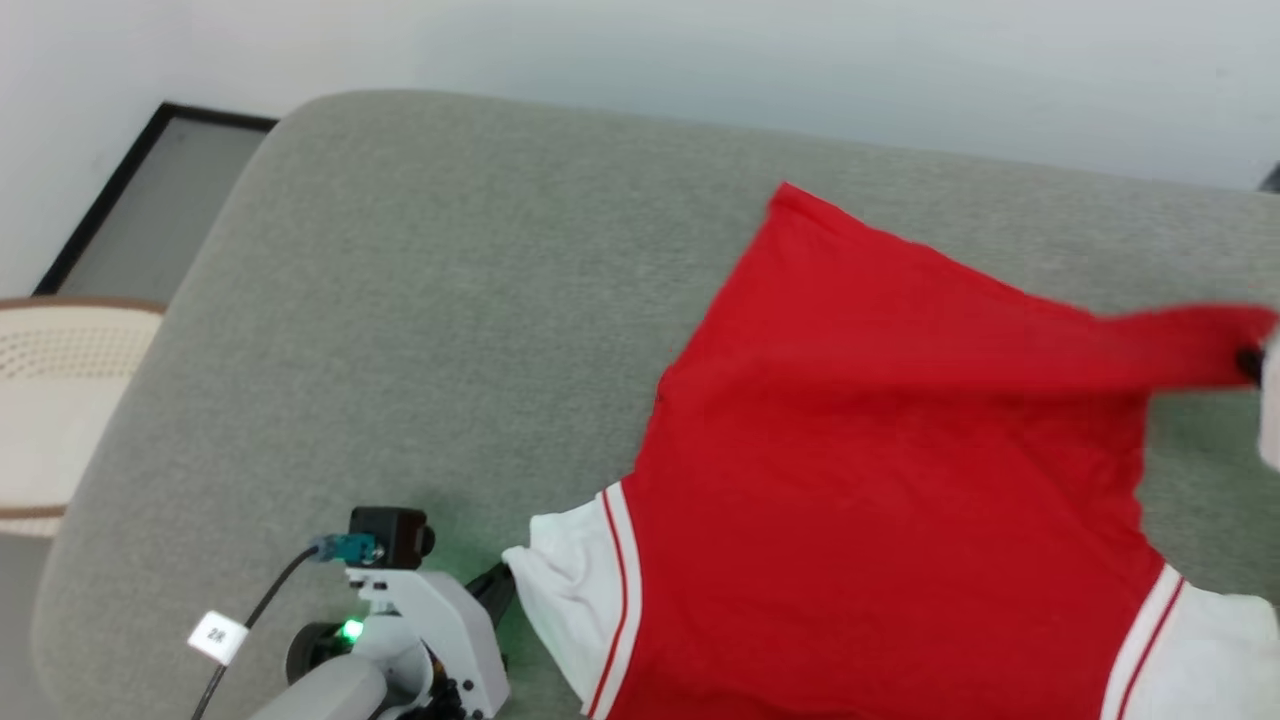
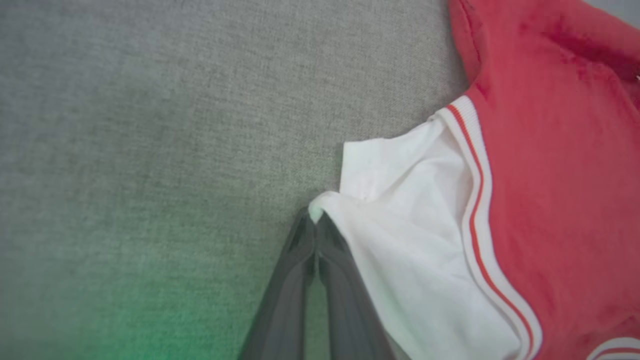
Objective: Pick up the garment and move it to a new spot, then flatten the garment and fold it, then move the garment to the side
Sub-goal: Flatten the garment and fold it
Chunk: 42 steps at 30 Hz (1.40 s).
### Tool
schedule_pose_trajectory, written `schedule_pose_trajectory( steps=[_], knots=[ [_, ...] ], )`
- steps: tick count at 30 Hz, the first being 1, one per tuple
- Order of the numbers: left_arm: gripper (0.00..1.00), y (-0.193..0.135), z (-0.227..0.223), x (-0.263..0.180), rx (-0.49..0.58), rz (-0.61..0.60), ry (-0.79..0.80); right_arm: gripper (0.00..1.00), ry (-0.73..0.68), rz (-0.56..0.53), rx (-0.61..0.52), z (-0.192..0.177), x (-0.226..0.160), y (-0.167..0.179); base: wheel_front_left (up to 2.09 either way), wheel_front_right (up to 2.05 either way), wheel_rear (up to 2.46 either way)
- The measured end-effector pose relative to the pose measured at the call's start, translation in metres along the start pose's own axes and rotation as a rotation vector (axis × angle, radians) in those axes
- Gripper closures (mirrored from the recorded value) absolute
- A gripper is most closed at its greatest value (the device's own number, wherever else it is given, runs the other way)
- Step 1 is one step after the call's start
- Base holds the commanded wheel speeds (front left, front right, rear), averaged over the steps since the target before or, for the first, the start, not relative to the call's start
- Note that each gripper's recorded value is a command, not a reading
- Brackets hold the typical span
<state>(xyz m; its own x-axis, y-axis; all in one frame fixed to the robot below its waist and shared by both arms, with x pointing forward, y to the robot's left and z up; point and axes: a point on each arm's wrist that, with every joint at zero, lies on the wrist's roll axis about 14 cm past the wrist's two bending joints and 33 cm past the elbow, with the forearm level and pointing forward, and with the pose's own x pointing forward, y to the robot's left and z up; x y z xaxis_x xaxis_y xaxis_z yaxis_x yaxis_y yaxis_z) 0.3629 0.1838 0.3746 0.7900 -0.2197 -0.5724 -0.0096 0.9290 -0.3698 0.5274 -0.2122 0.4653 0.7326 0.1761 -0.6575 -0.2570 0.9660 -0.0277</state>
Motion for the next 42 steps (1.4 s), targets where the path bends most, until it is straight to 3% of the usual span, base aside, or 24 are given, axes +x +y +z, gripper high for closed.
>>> schedule_pose_trajectory(
  steps=[7, 14, 29, 30, 31, 37, 42],
  knots=[
    [1.00, -0.009, 0.000, 0.003, 0.015, -0.022, 0.001, 1.00, 0.108, -0.021, 0.115, -0.075, -0.031, -0.024, 0.00, 0.00, 0.00],
    [1.00, -0.014, 0.001, 0.006, 0.019, -0.037, 0.006, 1.00, 0.253, -0.005, 0.198, -0.143, -0.056, -0.015, 0.00, 0.00, 0.00],
    [1.00, -0.017, 0.001, 0.015, 0.021, -0.044, 0.024, 1.00, 0.457, -0.022, 0.277, -0.178, -0.058, 0.001, 0.00, 0.00, 0.00],
    [1.00, -0.017, 0.001, 0.014, 0.021, -0.044, 0.023, 0.67, 0.474, -0.031, 0.268, -0.179, -0.057, 0.001, 0.00, 0.00, 0.00],
    [1.00, -0.018, 0.001, 0.014, 0.021, -0.045, 0.022, 0.00, 0.485, -0.028, 0.261, -0.179, -0.057, 0.003, 0.00, 0.00, 0.00],
    [1.00, -0.021, 0.002, 0.008, 0.016, -0.048, 0.007, 0.00, 0.521, -0.030, 0.221, -0.165, -0.065, 0.001, 0.00, 0.00, 0.00],
    [1.00, -0.022, -0.001, 0.002, 0.012, -0.051, 0.002, 0.00, 0.407, -0.042, 0.171, -0.120, -0.082, -0.006, 0.00, 0.00, 0.00]
  ],
)
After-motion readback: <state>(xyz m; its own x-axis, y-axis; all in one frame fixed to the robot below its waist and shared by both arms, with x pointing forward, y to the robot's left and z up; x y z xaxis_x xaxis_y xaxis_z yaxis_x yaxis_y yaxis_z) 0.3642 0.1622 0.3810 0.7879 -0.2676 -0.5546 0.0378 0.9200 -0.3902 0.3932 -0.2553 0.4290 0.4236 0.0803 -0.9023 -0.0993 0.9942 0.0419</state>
